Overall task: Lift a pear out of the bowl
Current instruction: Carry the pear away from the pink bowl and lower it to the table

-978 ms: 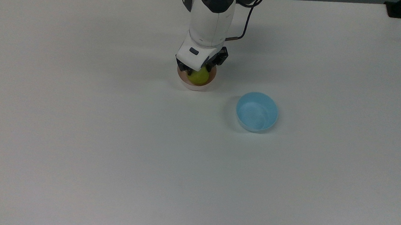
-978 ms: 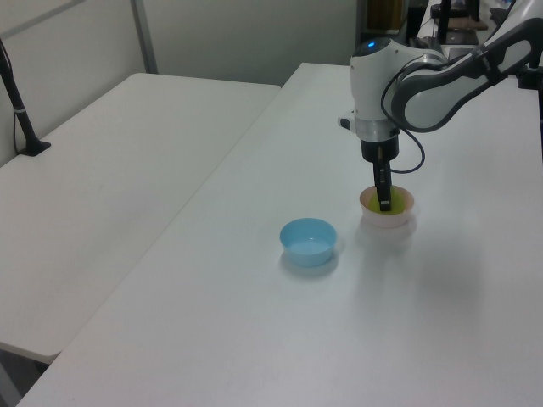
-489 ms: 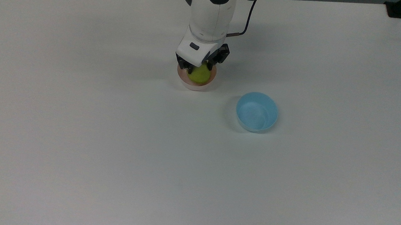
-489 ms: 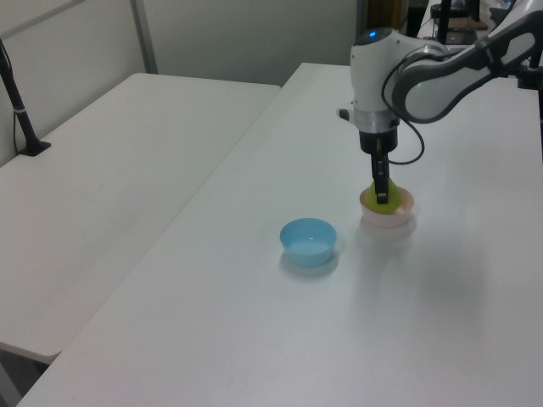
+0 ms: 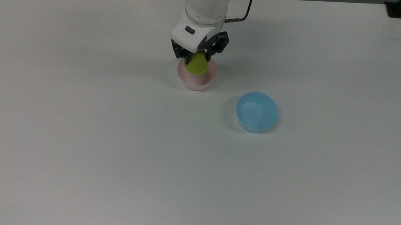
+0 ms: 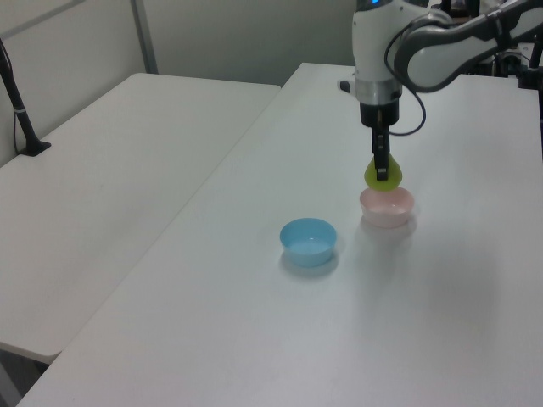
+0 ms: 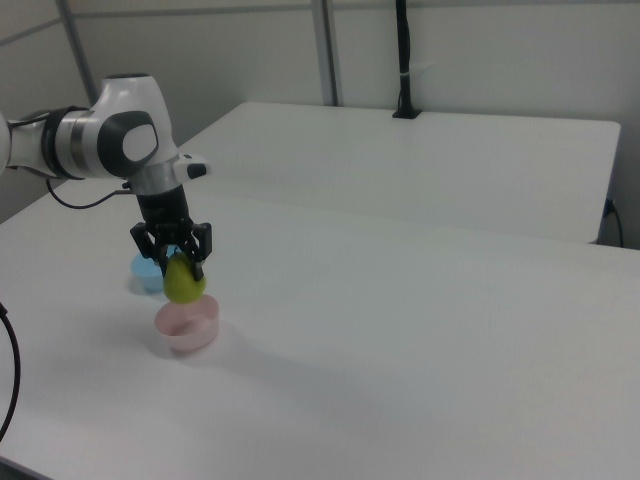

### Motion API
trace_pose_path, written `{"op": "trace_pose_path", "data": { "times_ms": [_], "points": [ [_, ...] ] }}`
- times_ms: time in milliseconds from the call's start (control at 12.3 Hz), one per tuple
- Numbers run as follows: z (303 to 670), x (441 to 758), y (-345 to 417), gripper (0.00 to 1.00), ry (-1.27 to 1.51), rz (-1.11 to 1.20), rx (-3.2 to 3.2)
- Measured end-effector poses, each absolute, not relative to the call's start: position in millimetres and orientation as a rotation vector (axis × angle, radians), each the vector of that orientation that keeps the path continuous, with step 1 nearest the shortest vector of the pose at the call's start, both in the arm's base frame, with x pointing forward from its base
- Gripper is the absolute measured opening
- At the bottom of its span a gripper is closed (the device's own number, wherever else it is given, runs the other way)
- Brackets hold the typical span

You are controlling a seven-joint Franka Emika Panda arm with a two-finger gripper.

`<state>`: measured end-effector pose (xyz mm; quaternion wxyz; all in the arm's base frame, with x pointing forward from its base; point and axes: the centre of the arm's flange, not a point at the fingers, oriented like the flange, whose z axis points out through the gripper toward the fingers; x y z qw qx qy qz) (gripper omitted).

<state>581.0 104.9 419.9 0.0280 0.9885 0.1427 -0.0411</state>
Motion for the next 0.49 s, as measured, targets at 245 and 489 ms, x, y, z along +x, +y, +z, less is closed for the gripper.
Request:
{"op": "trace_pose_path", "data": {
  "times_ms": [245, 489],
  "points": [
    [436.5, 585.4, 78.1, 0.60, 0.369, -0.106, 3.064],
    [441.8, 592.7, 13.2, 0.60, 0.251, -0.094, 3.079]
  ]
}}
